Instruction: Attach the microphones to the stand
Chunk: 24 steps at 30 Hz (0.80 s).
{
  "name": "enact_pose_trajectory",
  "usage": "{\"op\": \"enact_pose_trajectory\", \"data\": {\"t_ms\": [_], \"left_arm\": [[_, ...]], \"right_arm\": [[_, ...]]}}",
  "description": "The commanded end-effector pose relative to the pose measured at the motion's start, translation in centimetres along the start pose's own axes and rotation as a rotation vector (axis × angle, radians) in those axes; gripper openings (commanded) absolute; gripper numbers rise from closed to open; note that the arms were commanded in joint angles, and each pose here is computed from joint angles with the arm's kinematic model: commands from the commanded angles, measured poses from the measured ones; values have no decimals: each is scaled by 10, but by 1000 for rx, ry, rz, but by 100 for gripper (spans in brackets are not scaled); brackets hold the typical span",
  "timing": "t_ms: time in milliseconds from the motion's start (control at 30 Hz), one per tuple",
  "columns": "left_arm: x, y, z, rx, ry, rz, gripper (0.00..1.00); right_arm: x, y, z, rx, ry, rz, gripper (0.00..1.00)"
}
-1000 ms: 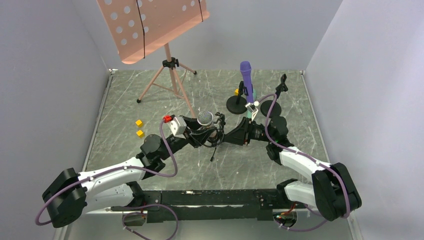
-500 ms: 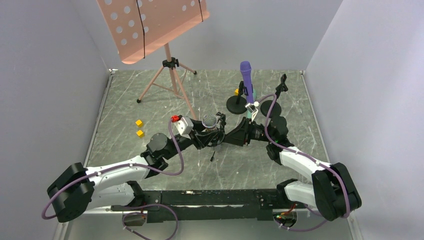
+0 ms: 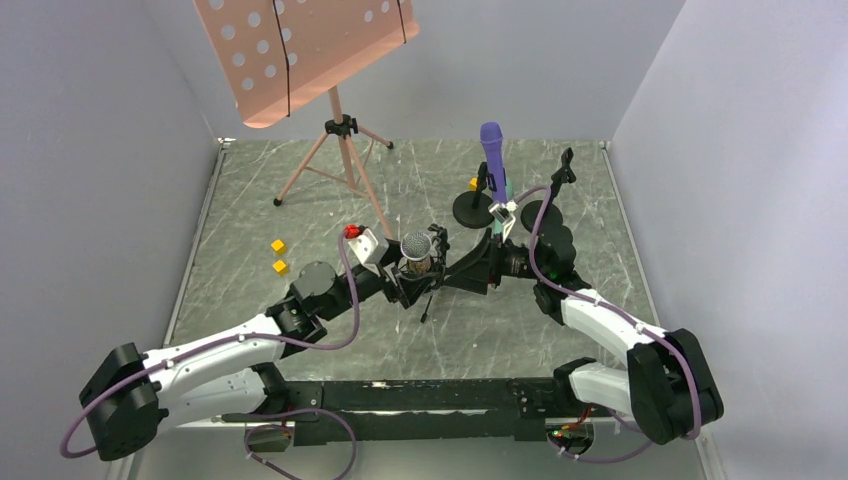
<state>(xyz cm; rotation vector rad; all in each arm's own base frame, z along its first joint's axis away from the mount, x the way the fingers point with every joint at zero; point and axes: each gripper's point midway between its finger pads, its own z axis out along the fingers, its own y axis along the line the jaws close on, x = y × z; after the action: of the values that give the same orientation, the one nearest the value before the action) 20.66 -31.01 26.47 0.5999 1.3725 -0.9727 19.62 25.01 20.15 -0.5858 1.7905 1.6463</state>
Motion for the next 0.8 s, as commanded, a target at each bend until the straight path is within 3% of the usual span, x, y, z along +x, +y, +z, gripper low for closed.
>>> {"op": "enact_pose_trajectory", "data": {"t_ms": [0,100,267,533,767], "left_arm": [[37,10,-19,-73,203,-38,91],[22,7,-23,-69,182,-21,99],[5,8,-41,-88,156,-9,99],[4,12,-47,-117,175,1,99],[-13,17,-21,-155,201,1,83]], "right_arm": [[-15,4,-1,-1,5,-160,76],[-14,1,-3,7,25,-207,80],[-10,-3,-9,-3,85,-332,89],[-8,-8,-12,0,99,-353,91],[-10,-8,-13,5,90,-350,91]]}}
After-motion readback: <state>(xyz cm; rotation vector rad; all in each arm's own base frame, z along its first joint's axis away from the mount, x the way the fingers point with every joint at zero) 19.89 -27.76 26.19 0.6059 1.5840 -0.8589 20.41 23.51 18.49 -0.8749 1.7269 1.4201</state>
